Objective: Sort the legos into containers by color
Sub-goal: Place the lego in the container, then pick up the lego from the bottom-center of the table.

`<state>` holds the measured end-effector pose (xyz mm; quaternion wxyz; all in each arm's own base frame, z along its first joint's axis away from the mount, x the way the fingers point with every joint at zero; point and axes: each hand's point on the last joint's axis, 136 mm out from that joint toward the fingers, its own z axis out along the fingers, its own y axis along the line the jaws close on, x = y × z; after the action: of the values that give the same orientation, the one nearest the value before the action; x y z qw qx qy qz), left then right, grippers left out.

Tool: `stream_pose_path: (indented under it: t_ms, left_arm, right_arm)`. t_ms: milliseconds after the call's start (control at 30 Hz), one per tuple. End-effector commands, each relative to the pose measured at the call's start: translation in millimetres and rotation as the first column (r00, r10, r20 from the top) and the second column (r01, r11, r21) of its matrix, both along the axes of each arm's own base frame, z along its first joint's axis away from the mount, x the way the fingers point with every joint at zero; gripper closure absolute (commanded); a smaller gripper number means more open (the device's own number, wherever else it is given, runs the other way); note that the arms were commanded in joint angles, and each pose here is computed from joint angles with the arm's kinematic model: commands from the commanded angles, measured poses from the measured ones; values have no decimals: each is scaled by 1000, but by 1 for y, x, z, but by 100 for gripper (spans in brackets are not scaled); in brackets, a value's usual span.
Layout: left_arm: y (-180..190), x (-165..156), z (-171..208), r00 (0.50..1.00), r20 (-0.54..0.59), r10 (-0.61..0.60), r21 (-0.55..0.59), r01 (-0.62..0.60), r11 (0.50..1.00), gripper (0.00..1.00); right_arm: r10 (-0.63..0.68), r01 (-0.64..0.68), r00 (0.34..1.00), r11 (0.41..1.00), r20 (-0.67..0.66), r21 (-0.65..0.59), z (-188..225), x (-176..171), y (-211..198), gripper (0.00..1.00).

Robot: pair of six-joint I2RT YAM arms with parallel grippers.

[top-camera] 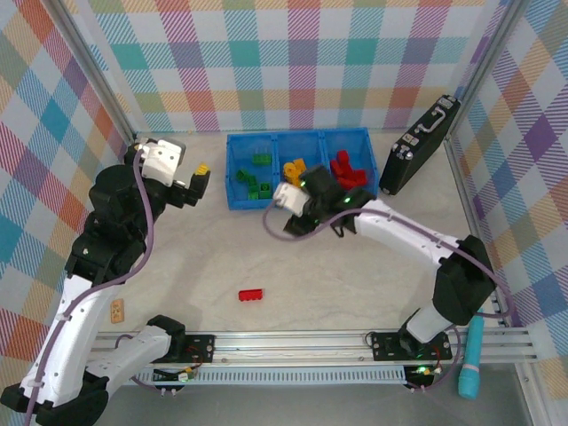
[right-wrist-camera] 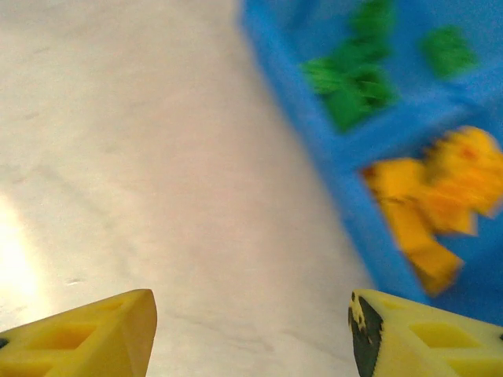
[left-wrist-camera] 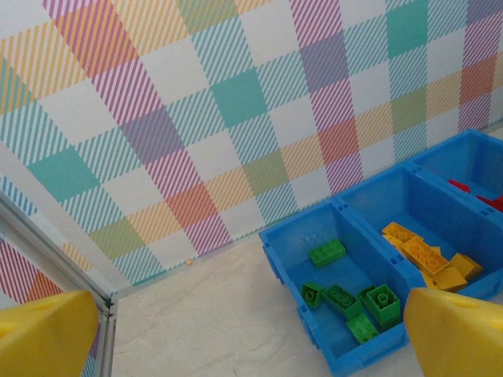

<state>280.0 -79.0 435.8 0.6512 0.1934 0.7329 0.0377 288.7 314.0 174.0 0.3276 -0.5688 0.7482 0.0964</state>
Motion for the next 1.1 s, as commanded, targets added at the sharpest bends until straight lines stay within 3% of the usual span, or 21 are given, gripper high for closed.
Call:
stream_pose_path:
  t_ms: [0,167,567,933,1067]
  left_arm:
    - [-1,-2,4,1000,20,-10,-3,10,1000,0]
    - [-2,-6,4,1000,23,-18,-15,18,1000,0]
    - [6,-18,7,998,63,0,-22,1,1000,0]
    - [9,-22,10,996,86,6,-26,-4,1000,0]
    - [9,-22,10,996,86,7,-25,-5,1000,0]
  right_arm:
    - [131,-130,991,990,15,-47,-10,-31,24,34]
    - [260,-262,965,962,-38,-74,-31,-81,59,31]
    - [403,-418,906,899,-130,-129,-85,-142,100,24]
    - [428,-453,885,883,-185,-125,-115,-157,124,21]
    - [427,-457,882,879,-196,-139,-129,-158,126,27]
